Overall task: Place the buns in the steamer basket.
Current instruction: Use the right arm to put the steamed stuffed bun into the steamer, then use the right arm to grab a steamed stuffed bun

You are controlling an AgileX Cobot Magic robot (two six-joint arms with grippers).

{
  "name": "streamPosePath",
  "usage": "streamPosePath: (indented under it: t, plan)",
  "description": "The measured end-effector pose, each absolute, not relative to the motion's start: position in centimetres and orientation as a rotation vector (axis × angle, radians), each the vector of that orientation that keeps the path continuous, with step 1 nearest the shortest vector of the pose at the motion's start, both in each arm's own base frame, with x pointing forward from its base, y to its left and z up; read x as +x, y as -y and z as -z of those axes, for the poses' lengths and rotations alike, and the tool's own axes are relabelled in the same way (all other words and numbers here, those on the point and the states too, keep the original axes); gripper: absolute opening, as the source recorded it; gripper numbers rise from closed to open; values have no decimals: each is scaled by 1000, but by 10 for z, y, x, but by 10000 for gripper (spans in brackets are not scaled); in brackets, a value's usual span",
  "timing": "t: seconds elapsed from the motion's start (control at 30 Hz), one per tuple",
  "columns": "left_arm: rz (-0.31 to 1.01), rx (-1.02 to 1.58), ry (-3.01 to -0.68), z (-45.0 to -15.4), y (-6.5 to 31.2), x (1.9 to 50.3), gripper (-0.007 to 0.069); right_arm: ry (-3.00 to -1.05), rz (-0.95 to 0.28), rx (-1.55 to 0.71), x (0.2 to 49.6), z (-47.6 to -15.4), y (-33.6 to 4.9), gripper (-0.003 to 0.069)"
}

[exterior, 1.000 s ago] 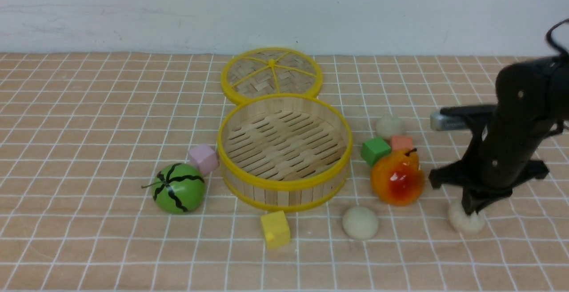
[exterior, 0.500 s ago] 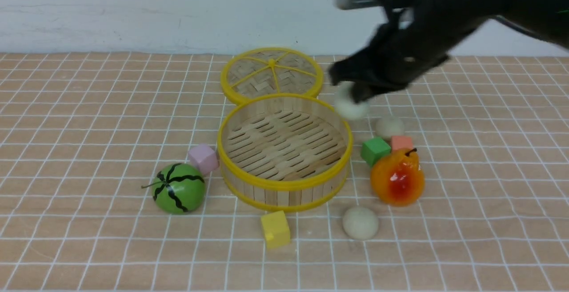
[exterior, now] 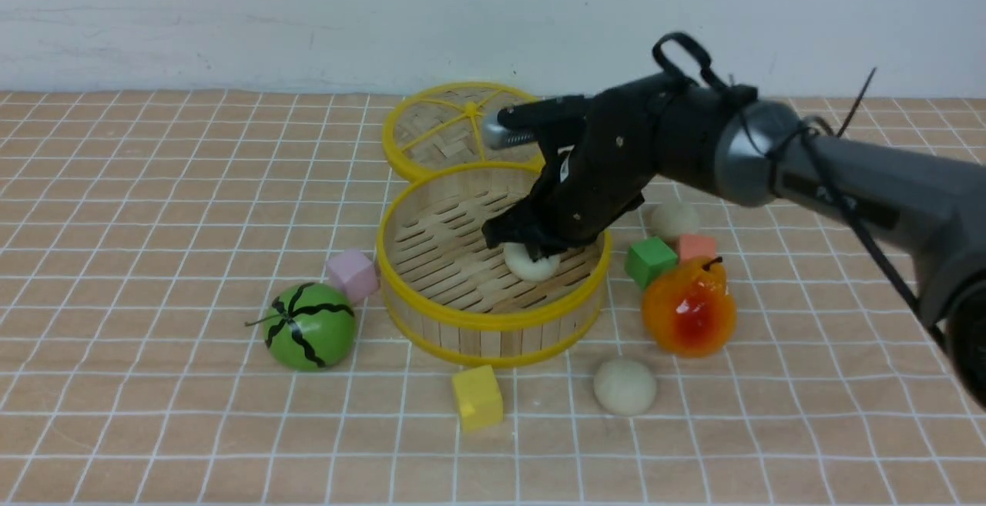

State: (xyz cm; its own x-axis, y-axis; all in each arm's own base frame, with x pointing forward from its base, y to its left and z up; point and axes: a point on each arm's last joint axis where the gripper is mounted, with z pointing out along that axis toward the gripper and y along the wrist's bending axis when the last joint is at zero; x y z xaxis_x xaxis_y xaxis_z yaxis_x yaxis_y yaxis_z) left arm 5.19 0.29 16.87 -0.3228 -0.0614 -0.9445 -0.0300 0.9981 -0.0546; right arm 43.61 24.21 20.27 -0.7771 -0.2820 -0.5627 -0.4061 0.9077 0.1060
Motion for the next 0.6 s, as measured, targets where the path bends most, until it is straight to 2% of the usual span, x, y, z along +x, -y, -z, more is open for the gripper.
streamPosePath:
  t: [0.1, 0.13, 0.3, 0.37, 0.5, 0.6]
  plan:
    - [31, -66, -1900, -169, -3, 52, 238, -2494, -306, -487, 438, -208, -243, 158]
    - [31, -66, -1900, -169, -3, 52, 238, -2495, -305, -487, 438, -208, -243, 165]
    - [31, -66, -1900, -169, -3, 52, 238, -2566, -284, -514, 433, -232, -241, 391]
    - [31, -66, -1900, -169, -3, 52, 238, -2593, -256, -534, 428, -248, -237, 444]
    - [31, -66, -1900, -169, -3, 52, 238, -2649, -173, -573, 410, -285, -223, 489]
    - [31, -66, -1900, -169, -3, 52, 238, -2705, -152, -583, 392, -302, -213, 469]
